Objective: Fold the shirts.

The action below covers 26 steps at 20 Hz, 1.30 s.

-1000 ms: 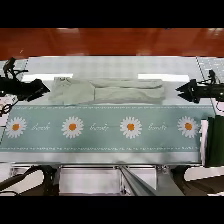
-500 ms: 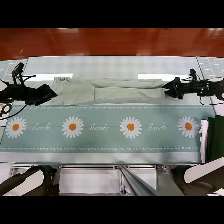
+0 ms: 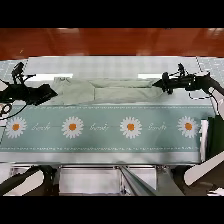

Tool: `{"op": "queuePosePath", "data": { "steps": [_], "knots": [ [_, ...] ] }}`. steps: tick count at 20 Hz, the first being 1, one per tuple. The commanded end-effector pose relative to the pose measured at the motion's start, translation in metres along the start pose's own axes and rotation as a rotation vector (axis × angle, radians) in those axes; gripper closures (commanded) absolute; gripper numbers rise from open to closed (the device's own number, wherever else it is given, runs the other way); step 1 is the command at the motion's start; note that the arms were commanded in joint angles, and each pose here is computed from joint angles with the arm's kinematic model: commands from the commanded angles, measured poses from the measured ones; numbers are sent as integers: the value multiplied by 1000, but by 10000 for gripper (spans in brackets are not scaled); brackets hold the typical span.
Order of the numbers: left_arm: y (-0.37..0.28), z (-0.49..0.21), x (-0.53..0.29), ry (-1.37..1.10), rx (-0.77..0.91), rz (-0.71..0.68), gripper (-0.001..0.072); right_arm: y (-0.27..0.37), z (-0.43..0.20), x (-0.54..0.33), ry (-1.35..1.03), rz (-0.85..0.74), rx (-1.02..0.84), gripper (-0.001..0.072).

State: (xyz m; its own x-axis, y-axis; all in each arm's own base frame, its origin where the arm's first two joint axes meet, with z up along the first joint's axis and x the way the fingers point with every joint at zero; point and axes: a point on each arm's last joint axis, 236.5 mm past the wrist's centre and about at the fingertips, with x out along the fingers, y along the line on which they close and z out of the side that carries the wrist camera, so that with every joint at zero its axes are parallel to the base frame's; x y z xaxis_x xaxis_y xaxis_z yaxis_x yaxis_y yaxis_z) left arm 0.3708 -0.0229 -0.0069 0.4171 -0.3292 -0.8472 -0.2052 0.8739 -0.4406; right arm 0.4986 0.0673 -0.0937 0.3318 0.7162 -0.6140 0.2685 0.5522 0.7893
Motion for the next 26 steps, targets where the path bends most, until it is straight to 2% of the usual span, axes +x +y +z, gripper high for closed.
{"op": "queuePosePath", "data": {
  "steps": [1, 5, 9, 10, 11, 12, 20, 26],
  "knots": [
    [-3, 2, 0, -7, -4, -10, 206, 13, -6, -5, 16, -2, -62, 685],
    [-33, 6, -2, -30, 46, -135, 209, 31, -18, -59, 14, -120, -233, 686],
    [-83, -5, -3, -10, 123, -288, 228, 66, -33, -135, -98, -169, -338, 686],
    [-96, -14, 1, 11, 150, -306, 389, 71, -41, -152, -112, -182, -357, 686],
    [-110, -23, 5, 24, 199, -318, 630, 76, -50, -170, -128, -199, -377, 686],
    [-127, -30, 11, 18, 269, -329, 685, 81, -59, -185, -143, -210, -393, 686],
    [-315, -96, 68, 67, 685, -484, 686, 136, -144, -249, -274, -200, -468, 685],
    [-415, -199, 122, 362, 768, -587, 686, 159, -183, -265, -321, -191, -519, 686]
  ]
}}
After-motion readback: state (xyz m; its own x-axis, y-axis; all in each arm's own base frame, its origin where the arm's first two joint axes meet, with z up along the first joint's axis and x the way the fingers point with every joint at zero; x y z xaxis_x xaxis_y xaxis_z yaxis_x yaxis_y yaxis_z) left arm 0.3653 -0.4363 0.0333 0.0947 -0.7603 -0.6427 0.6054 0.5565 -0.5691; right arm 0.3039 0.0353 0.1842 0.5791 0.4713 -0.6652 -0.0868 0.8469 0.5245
